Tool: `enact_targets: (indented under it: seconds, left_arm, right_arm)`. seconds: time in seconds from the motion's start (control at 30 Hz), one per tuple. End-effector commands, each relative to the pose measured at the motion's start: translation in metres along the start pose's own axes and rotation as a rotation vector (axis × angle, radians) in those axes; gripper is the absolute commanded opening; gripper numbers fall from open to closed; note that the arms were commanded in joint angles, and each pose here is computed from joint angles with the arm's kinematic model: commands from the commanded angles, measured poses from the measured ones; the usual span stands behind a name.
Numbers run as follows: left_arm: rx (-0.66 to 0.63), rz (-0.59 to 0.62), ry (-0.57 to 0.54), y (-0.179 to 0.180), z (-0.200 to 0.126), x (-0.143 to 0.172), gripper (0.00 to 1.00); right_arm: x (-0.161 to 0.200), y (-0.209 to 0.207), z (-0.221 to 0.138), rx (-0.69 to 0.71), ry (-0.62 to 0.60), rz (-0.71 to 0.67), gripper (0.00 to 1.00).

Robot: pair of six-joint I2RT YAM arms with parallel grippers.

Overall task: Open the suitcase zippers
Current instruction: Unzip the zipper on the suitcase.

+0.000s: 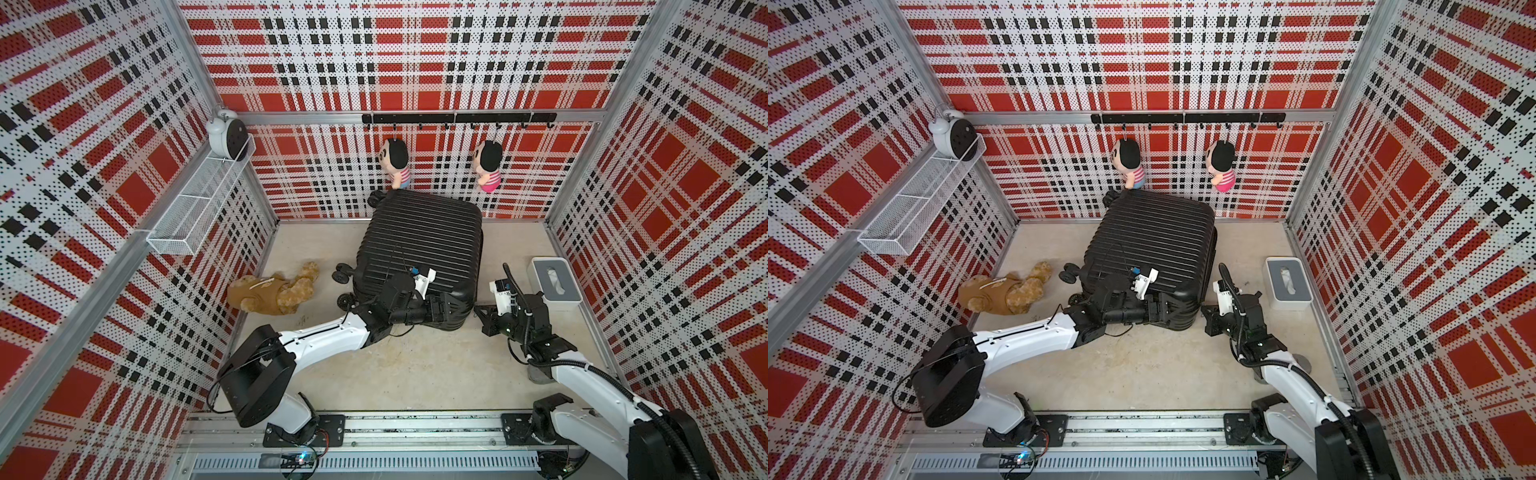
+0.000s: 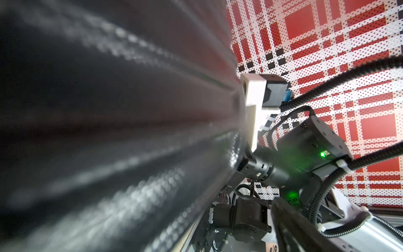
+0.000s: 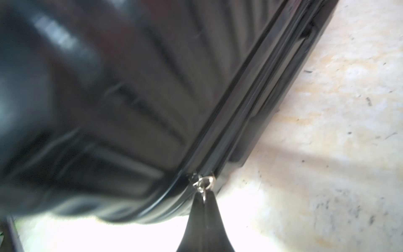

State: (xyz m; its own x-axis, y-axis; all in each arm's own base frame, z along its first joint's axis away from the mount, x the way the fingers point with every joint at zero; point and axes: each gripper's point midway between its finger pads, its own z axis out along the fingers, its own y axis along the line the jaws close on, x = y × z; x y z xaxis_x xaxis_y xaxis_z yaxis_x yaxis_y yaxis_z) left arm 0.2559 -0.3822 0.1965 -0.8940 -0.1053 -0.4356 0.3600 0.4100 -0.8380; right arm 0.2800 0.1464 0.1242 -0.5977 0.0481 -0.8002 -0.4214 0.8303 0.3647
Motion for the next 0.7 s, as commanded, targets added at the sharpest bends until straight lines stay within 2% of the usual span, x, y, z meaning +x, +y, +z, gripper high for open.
enact_targets:
  seconds: [0.0,0.2,0.43,0.57,0.67]
  left_arm:
    - [-0.031,0.046,-0.152,0.013,-0.001,-0.043,0.96]
    - [-0.029,0.042,-0.142,0.018,0.005,-0.042,0.96]
    - [-0.013,0.05,-0.148,0.013,0.003,-0.043,0.96]
    - [0.01,0.061,-0.179,-0.002,-0.009,-0.047,0.96]
    - [0.001,0.066,-0.251,-0.013,-0.034,-0.055,0.98]
  right_arm:
    - [-0.001,0.032,-0.011,-0.127,-0.012,-0.043,0.0]
    - [0.008,0.047,-0.017,-0.147,-0.011,-0.063,0.0]
    - [0.018,0.077,-0.006,-0.174,-0.015,-0.095,0.0]
    - [0.024,0.092,0.006,-0.189,-0.003,-0.102,0.0]
    - [0.03,0.09,0.013,-0.168,0.018,-0.085,0.0]
